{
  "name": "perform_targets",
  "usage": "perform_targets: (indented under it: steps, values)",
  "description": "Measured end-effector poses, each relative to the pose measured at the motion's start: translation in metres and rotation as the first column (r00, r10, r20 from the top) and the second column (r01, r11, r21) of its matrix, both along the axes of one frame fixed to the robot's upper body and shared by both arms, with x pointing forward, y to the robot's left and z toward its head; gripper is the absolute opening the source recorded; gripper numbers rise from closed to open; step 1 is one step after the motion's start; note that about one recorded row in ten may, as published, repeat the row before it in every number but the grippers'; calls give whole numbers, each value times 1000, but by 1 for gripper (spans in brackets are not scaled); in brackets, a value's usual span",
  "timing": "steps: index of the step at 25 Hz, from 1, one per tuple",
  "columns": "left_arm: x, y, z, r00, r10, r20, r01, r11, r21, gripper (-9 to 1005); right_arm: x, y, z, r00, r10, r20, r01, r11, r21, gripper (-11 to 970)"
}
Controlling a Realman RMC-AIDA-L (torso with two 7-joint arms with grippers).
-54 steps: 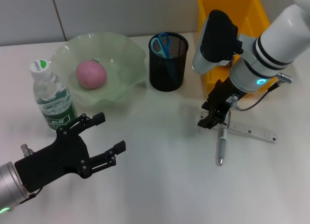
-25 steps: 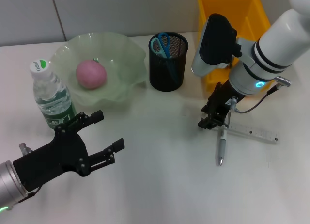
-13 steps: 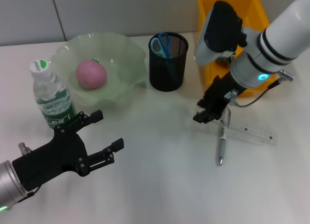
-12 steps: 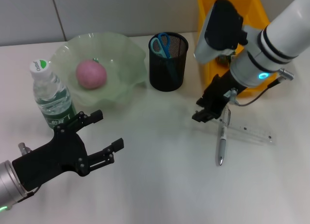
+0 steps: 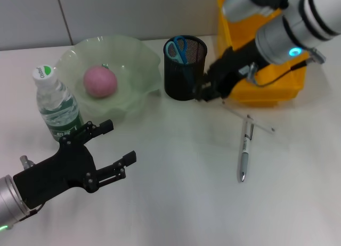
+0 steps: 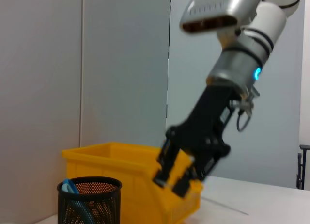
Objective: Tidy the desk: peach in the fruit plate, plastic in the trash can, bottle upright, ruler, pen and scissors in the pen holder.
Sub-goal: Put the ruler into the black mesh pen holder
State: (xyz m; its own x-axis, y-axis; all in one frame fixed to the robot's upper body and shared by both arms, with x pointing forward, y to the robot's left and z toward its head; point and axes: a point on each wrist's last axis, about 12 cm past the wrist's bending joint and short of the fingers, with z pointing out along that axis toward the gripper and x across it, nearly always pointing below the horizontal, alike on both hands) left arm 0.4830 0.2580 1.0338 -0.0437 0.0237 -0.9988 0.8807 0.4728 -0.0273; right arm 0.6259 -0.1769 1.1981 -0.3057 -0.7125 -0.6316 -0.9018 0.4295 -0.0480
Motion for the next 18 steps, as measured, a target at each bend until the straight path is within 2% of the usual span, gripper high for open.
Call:
perform_targets:
  steps: [1, 4, 5, 8, 9, 10, 11, 15, 18]
  values:
    - [0, 0, 0, 1000, 0, 0, 0, 1000, -1, 842, 0, 0, 0, 1000, 0, 0, 0, 1000, 0, 391]
    - [-1, 1, -1, 1000, 2, -2, -2, 1000, -1, 842, 0, -2, 16, 999, -19, 45, 14, 994, 109, 391]
    - [-2, 1, -1, 1000, 2, -3, -2, 1000, -1, 842, 0, -4, 27, 996, -43, 81, 26, 979, 202, 391]
    - [-2, 1, -1, 1000, 3, -3, -3, 1000, -1, 842, 2, -8, 36, 987, -89, 130, 45, 950, 310, 391]
    - [-2, 1, -1, 1000, 3, -3, -3, 1000, -1, 842, 2, -8, 36, 987, -89, 130, 45, 950, 310, 391]
    - [-2, 1, -1, 1000, 4, -1, -4, 1000, 0, 842, 5, -10, 40, 978, -131, 161, 63, 927, 369, 391]
    - [-2, 1, -1, 1000, 4, -1, -4, 1000, 0, 842, 5, -10, 40, 978, -131, 161, 63, 927, 369, 391]
    - [-2, -1, -1, 1000, -2, 0, 2, 1000, -1, 842, 16, -7, 39, 949, -231, 215, 100, 866, 490, 390]
    - [-1, -1, -1, 1000, -5, 0, 5, 1000, 0, 842, 23, -5, 34, 935, -271, 231, 117, 846, 520, 390]
